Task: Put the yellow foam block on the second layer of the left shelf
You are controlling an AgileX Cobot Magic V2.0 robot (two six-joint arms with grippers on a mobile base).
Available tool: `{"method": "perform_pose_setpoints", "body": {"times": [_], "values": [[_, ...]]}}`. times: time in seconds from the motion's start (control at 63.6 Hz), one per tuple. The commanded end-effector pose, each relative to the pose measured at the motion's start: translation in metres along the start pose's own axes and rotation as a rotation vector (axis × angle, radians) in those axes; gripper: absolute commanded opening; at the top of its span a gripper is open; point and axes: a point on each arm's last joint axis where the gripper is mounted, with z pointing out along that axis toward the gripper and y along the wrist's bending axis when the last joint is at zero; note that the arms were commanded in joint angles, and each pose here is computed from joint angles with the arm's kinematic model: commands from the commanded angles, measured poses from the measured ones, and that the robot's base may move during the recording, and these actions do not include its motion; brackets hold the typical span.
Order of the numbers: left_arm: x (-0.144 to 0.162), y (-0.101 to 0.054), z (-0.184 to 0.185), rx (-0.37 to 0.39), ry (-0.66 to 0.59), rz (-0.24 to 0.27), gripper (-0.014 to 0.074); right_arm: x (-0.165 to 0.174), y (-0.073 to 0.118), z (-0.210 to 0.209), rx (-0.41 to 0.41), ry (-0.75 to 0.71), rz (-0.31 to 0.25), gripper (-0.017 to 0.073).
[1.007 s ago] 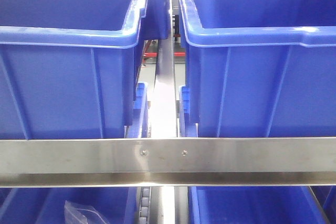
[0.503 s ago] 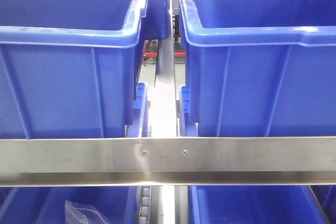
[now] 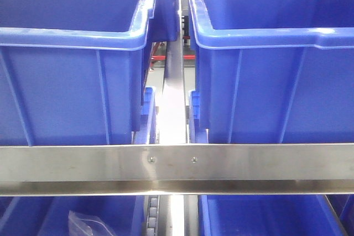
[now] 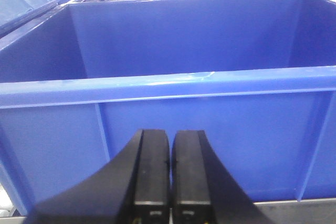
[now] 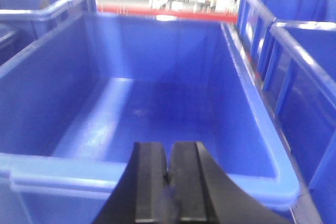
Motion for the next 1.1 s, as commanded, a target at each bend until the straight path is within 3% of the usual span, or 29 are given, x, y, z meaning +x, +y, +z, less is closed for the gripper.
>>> {"method": "perform_pose_setpoints", "body": {"times": [0.0,0.503,0.865,1.086], "values": [[0.000,-0.001,-0.001,0.010,-0.077,-0.011,0.0136,-0.015,0.000,-0.004,0.004,-0.127,-0.013,0.0057],[0.000,-0.001,-0.001,0.010,-0.077,-0.011,0.0136,-0.010,0.000,-0.003,0.004,-0.115,-0.013,0.0057],[0.000,-0.001,-0.001,0.010,-0.077,-0.011,0.0136,0.040,0.001,-0.019,0.004,-0.121,-0.013,0.0057],[0.000,-0.001,-0.001,0.010,-0.074,-0.011,0.0136,0.041,0.000,-0.021,0.004,-0.111,-0.013,0.0057]]}}
